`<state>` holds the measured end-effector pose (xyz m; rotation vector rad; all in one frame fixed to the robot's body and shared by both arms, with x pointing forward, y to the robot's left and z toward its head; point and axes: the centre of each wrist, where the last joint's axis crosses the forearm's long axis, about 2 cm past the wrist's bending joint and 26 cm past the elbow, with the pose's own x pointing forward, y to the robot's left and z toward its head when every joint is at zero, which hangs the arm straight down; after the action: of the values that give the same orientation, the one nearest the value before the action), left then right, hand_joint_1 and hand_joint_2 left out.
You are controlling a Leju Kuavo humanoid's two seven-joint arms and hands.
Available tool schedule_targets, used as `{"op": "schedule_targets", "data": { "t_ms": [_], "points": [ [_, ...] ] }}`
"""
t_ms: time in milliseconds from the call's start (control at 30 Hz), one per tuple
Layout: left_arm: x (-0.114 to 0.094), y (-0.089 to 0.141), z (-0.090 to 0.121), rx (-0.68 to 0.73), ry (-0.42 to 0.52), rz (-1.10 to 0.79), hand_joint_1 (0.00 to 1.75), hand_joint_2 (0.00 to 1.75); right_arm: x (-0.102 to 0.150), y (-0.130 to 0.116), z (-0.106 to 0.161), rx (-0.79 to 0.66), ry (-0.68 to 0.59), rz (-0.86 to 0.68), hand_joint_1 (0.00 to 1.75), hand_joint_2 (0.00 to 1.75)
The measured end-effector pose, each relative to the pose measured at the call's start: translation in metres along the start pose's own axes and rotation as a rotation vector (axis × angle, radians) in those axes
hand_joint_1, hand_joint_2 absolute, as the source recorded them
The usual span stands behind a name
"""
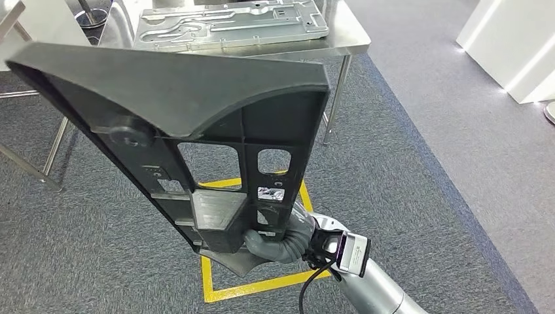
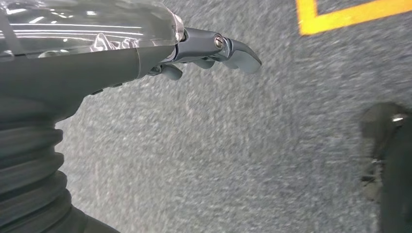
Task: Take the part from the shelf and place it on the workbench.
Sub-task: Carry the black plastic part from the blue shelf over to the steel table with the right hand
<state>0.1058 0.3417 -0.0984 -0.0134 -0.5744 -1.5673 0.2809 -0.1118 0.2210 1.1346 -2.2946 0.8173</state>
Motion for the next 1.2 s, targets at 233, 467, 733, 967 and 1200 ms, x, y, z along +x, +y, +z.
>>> {"op": "schedule_targets", "data": {
  "t_ms": [233, 467, 733, 967, 1200],
  "points": [
    [0.0, 0.0, 0.0, -0.025, 0.013, 0.014, 0.0, 1.75, -0.004, 0.007, 0.011, -0.011, 0.022, -0.033, 1.75, 1.75],
    [0.001, -0.001, 0.0, -0.029, 0.007, 0.016, 0.0, 1.75, -0.005, 0.007, 0.011, -0.011, 0.022, -0.035, 1.75, 1.75],
    [0.001, 0.0, 0.0, -0.032, 0.003, 0.017, 0.0, 1.75, -0.005, 0.009, 0.013, -0.02, 0.025, -0.038, 1.75, 1.75],
    [0.0, 0.004, -0.001, -0.025, 0.005, 0.014, 0.0, 1.75, -0.004, 0.008, 0.012, -0.03, 0.02, -0.024, 1.75, 1.75],
    [0.0, 0.004, -0.001, -0.026, -0.004, 0.015, 0.0, 1.75, -0.002, 0.007, 0.012, -0.047, -0.001, -0.044, 1.75, 1.75]
  ]
}}
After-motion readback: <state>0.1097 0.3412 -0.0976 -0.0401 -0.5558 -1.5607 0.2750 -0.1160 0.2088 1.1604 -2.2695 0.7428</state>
